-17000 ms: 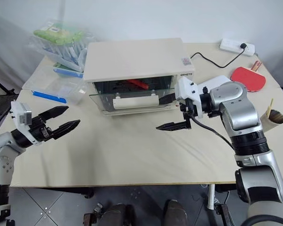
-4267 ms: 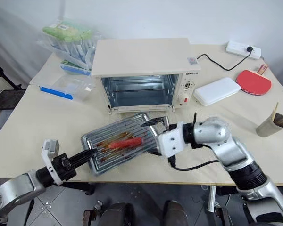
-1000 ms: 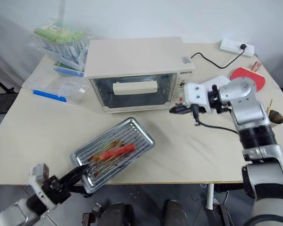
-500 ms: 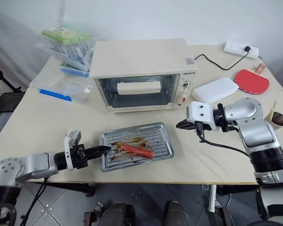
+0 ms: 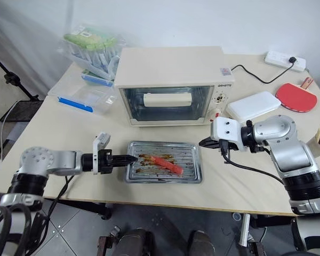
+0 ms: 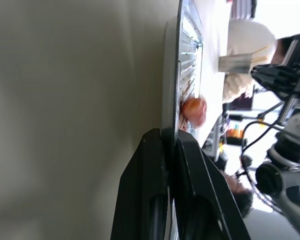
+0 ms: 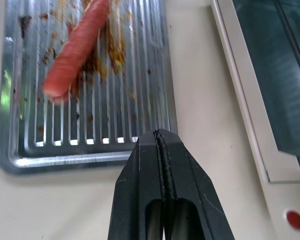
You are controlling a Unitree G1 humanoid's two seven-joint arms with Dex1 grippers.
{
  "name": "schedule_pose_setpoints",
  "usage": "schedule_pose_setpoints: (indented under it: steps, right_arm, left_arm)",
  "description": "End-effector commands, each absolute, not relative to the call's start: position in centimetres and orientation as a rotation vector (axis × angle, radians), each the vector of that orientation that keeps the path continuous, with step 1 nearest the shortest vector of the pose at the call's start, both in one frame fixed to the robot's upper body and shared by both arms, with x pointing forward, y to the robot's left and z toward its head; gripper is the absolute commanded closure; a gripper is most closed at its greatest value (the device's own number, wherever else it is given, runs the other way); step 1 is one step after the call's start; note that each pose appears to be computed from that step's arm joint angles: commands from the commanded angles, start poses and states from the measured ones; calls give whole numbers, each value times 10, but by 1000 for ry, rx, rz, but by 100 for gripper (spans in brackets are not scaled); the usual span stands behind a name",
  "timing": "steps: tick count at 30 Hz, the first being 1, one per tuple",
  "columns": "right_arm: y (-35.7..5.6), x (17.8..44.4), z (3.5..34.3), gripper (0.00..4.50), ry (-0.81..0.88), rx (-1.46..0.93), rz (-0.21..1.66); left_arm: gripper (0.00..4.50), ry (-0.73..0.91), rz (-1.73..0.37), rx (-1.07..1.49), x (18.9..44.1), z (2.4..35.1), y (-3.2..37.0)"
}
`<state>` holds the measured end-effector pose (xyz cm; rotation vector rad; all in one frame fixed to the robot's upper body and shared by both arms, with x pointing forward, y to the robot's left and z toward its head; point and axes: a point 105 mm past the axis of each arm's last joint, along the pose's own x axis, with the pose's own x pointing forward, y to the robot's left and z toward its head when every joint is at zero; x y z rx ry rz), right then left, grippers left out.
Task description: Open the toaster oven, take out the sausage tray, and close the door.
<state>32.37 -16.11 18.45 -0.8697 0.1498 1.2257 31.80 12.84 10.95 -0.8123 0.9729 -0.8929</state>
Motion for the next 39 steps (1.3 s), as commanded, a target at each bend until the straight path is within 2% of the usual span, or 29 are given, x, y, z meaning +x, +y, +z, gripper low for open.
schedule_pose_setpoints:
  steps: [1,6,8,9,14,23,27,30,34,37,39]
  right_arm:
    - [-160,324,200,446,93,-897,1202]
    - [-161,325,202,446,84,-902,1191]
    - [-161,325,203,450,82,-902,1190]
    - [-161,325,203,450,82,-903,1189]
    - [-162,326,204,450,82,-908,1185]
    - [-165,327,203,450,111,-934,1225]
    - [-166,332,196,450,147,-919,1239]
    - [-169,331,193,450,150,-893,1284]
    - [-176,333,194,360,101,-810,1318]
    - [-184,335,191,260,84,-770,1333]
    - [-188,334,188,191,77,-779,1354]
  left_arm:
    - [450,1058,-899,-795,317,91,118]
    - [450,1062,-894,-788,325,87,118]
    - [384,1070,-892,-782,326,85,118]
    - [373,1072,-890,-780,326,84,118]
    - [228,1073,-880,-777,327,82,122]
    - [4,999,-768,-648,326,106,181]
    - [2,944,-699,-439,318,114,217]
    - [2,837,-716,-258,309,128,240]
    - [0,536,-784,-69,303,152,262]
    - [0,124,-888,51,289,188,263]
    - [0,44,-878,127,278,187,272]
